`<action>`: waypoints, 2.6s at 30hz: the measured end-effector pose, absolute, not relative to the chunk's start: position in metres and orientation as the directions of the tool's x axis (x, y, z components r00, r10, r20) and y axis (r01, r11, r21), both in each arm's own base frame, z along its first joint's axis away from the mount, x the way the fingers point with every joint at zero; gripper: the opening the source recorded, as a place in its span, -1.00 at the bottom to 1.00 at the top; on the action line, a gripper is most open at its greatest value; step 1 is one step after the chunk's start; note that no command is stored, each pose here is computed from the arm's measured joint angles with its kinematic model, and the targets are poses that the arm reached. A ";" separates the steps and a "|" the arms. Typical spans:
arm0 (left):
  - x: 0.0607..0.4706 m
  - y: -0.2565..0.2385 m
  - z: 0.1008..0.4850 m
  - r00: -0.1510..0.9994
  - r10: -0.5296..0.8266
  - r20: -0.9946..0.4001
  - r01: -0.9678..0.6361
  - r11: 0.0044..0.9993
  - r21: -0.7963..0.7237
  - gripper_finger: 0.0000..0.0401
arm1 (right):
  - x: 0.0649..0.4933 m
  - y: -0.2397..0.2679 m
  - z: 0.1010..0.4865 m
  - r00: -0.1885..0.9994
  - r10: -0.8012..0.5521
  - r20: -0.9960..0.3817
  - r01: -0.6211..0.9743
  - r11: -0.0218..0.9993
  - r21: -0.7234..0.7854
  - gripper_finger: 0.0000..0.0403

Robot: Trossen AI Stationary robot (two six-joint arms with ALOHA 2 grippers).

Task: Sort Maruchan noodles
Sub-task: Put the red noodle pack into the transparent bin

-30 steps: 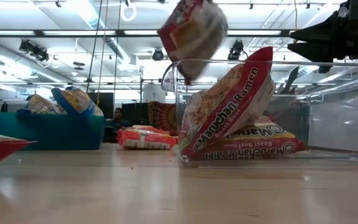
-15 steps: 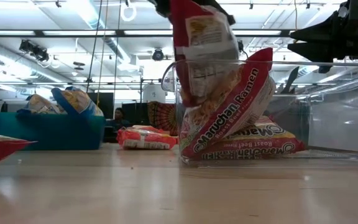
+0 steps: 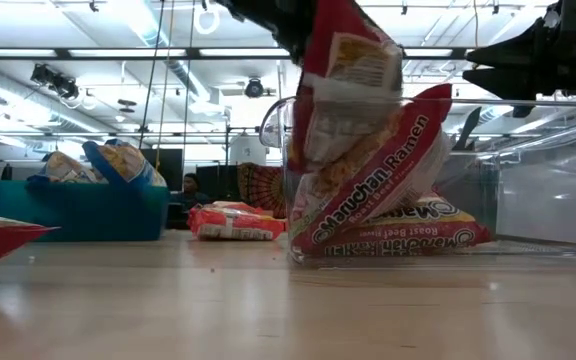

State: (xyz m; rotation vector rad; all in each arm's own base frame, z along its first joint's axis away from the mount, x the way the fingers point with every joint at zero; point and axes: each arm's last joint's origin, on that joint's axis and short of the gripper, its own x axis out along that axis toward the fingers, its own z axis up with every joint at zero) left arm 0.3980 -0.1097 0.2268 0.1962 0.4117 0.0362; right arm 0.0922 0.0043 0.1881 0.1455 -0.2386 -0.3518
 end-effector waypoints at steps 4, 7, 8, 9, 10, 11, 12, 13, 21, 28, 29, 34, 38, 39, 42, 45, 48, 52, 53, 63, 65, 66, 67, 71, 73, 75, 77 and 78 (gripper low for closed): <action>0.401 -0.097 0.227 0.915 0.102 -0.390 -0.047 0.988 0.149 -0.82 | 0.092 0.004 0.188 0.911 -0.359 0.205 0.325 0.928 0.182 -0.01; 0.403 -0.094 0.229 0.924 0.074 -0.374 -0.028 0.991 0.128 -0.64 | 0.092 0.004 0.188 0.911 -0.359 0.204 0.325 0.928 0.182 -0.01; 0.404 -0.095 0.229 0.926 0.057 -0.372 -0.013 0.993 0.120 -0.58 | 0.092 0.004 0.188 0.911 -0.359 0.204 0.325 0.928 0.181 -0.01; 0.405 -0.096 0.228 0.929 0.035 -0.369 0.006 0.994 0.111 -0.53 | 0.092 0.004 0.188 0.911 -0.359 0.204 0.325 0.928 0.181 -0.01; 0.405 -0.097 0.227 0.929 0.016 -0.371 0.025 0.994 0.104 -0.47 | 0.092 0.004 0.188 0.911 -0.359 0.204 0.325 0.928 0.181 -0.01; 0.405 -0.097 0.227 0.926 0.000 -0.376 0.041 0.994 0.100 -0.42 | 0.092 0.004 0.188 0.911 -0.359 0.204 0.325 0.928 0.182 -0.01; 0.405 -0.098 0.226 0.926 -0.020 -0.378 0.059 0.994 0.092 -0.37 | 0.092 0.004 0.188 0.911 -0.359 0.204 0.325 0.928 0.181 -0.01; 0.405 -0.098 0.227 0.926 -0.037 -0.377 0.075 0.994 0.086 -0.32 | 0.092 0.004 0.188 0.911 -0.359 0.204 0.325 0.928 0.181 -0.01; 0.391 -0.104 0.264 0.950 -0.091 -0.299 0.147 0.974 0.172 -0.18 | 0.092 0.004 0.188 0.910 -0.361 0.204 0.327 0.927 0.182 -0.01; 0.364 -0.101 0.275 0.883 -0.073 -0.464 0.167 0.972 0.165 -0.18 | 0.092 0.004 0.188 0.910 -0.361 0.204 0.327 0.927 0.182 -0.01; 0.362 -0.100 0.272 0.869 -0.068 -0.490 0.164 0.974 0.156 -0.18 | 0.092 0.004 0.188 0.910 -0.360 0.204 0.327 0.928 0.182 -0.01; 0.366 -0.105 0.257 0.829 -0.118 -0.547 0.218 0.968 0.121 -0.18 | 0.092 0.004 0.188 0.910 -0.360 0.204 0.327 0.928 0.182 -0.01; 0.379 -0.113 0.233 0.817 -0.140 -0.560 0.242 0.964 0.113 -0.18 | 0.092 0.004 0.188 0.910 -0.361 0.204 0.327 0.927 0.182 -0.01; 0.383 -0.114 0.228 0.824 -0.141 -0.549 0.244 0.963 0.118 -0.18 | 0.092 0.004 0.188 0.910 -0.361 0.203 0.327 0.927 0.181 -0.01; 0.393 -0.117 0.218 0.847 -0.144 -0.512 0.248 0.958 0.141 -0.18 | 0.092 0.004 0.188 0.910 -0.361 0.204 0.327 0.927 0.182 -0.01; 0.396 -0.118 0.215 0.859 -0.148 -0.489 0.255 0.954 0.160 -0.18 | 0.092 0.004 0.188 0.910 -0.361 0.204 0.327 0.927 0.182 -0.01; 0.395 -0.118 0.219 0.861 -0.149 -0.486 0.255 0.954 0.160 -0.18 | 0.092 0.004 0.188 0.910 -0.360 0.204 0.327 0.928 0.182 -0.01; 0.384 -0.117 0.233 0.851 -0.144 -0.505 0.256 0.953 0.160 -0.18 | 0.092 0.004 0.188 0.910 -0.360 0.204 0.327 0.928 0.182 -0.01; 0.381 -0.117 0.238 0.850 -0.135 -0.509 0.250 0.954 0.165 -0.18 | 0.092 0.004 0.188 0.910 -0.361 0.204 0.327 0.927 0.182 -0.01; 0.335 -0.146 0.245 0.641 -0.286 -0.712 0.291 0.949 -0.119 -0.18 | 0.092 0.004 0.188 0.910 -0.361 0.204 0.327 0.927 0.182 -0.01; 0.330 -0.153 0.237 0.593 -0.283 -0.754 0.226 0.957 -0.182 -0.18 | 0.092 0.004 0.188 0.910 -0.360 0.204 0.327 0.928 0.182 -0.01; 0.326 -0.155 0.231 0.555 -0.272 -0.786 0.183 0.962 -0.203 -0.18 | 0.092 0.004 0.188 0.910 -0.360 0.204 0.326 0.928 0.181 -0.01; 0.323 -0.157 0.224 0.514 -0.258 -0.818 0.141 0.966 -0.217 -0.18 | 0.092 0.004 0.188 0.910 -0.360 0.204 0.326 0.928 0.182 -0.01; 0.319 -0.167 0.209 0.437 -0.263 -0.860 0.044 0.961 -0.272 -0.18 | 0.092 0.004 0.188 0.910 -0.361 0.204 0.327 0.927 0.182 -0.01; 0.319 -0.172 0.200 0.407 -0.266 -0.874 0.020 0.959 -0.282 -0.18 | 0.092 0.004 0.188 0.910 -0.360 0.204 0.326 0.928 0.182 -0.01; 0.320 -0.176 0.190 0.368 -0.273 -0.889 0.014 0.957 -0.288 -0.18 | 0.092 0.004 0.188 0.910 -0.361 0.204 0.327 0.927 0.182 -0.01; 0.321 -0.178 0.183 0.338 -0.291 -0.895 0.014 0.953 -0.304 -0.18 | 0.092 0.004 0.188 0.910 -0.360 0.204 0.326 0.928 0.182 -0.01; 0.322 -0.179 0.179 0.320 -0.302 -0.898 0.017 0.950 -0.313 -0.18 | 0.092 0.004 0.188 0.910 -0.361 0.204 0.327 0.927 0.182 -0.01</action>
